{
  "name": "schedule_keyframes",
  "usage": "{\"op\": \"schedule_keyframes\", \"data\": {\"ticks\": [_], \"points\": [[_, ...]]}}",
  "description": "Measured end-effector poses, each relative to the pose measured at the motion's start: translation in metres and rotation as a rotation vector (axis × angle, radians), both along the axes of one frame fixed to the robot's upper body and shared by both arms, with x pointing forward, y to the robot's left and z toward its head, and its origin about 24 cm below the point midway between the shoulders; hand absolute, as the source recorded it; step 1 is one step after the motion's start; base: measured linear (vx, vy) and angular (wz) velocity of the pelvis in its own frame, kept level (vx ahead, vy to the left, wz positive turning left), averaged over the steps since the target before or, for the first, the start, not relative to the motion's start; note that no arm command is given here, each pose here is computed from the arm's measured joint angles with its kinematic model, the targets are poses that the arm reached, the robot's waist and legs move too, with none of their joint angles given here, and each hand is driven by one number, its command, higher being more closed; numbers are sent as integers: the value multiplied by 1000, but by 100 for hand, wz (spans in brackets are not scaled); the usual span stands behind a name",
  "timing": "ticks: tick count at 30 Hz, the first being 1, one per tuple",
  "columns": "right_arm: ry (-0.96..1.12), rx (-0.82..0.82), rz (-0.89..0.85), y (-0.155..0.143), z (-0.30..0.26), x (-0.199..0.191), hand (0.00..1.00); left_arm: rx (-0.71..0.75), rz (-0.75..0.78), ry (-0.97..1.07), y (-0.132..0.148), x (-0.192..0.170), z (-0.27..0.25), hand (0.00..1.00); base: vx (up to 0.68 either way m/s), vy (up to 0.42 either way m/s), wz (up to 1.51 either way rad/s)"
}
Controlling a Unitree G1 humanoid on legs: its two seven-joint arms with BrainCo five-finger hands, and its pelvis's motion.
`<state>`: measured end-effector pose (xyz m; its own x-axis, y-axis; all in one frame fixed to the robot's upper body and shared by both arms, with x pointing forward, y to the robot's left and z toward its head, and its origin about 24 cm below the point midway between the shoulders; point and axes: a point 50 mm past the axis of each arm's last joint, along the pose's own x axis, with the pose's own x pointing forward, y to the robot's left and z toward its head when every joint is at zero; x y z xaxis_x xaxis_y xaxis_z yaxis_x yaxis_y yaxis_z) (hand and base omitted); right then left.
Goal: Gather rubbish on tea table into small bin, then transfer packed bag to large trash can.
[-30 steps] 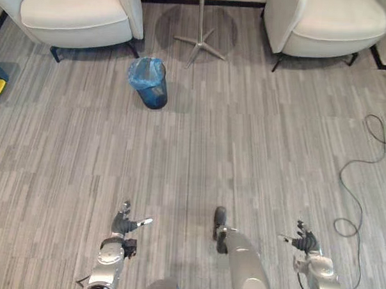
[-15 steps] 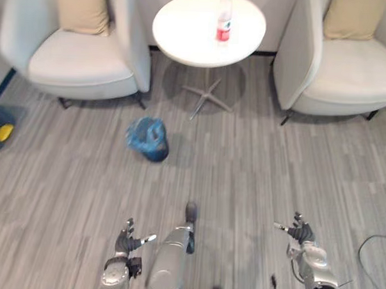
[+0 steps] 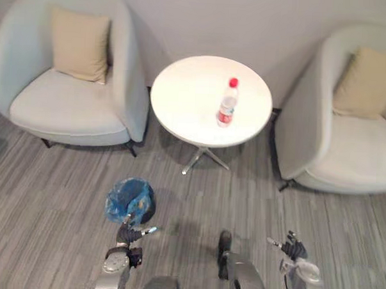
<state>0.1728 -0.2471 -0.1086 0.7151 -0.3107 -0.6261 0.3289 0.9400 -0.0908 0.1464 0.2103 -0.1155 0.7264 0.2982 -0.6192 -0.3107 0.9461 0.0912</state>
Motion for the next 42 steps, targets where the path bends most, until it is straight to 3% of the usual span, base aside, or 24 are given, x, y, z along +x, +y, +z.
{"op": "schedule_keyframes", "data": {"ticks": [4, 9, 13, 21, 28, 40, 41, 42], "points": [[-76, 33, -18, 11, 6, 6, 0, -20, -33, -21, -11, 4, 2, 0, 450, -145, -1], [-93, -13, -80, -7, 11, 1, 0, -39, -50, -20, -20, 3, 1, 0, 330, 93, 9], [-142, -4, -64, 0, 19, 16, 0, -16, -50, 44, -11, -9, -7, 0, 279, 157, -21], [-388, -115, 112, 22, 68, 53, 0, 48, -94, 67, 5, -13, -6, 0, 206, 42, 18], [-414, -222, 367, 46, 77, 51, 0, 11, -128, 124, -10, -26, -17, 0, 121, -60, 7], [-441, -256, 522, 77, 82, 68, 0, 12, -155, 124, -13, -27, -19, 0, -25, 23, 13], [-442, -260, 523, 78, 82, 72, 100, 13, -155, 121, -13, -27, -19, 0, -30, 8, 17], [-446, -263, 519, 78, 83, 74, 100, 13, -155, 122, -13, -27, -19, 0, -26, 10, 27]]}}
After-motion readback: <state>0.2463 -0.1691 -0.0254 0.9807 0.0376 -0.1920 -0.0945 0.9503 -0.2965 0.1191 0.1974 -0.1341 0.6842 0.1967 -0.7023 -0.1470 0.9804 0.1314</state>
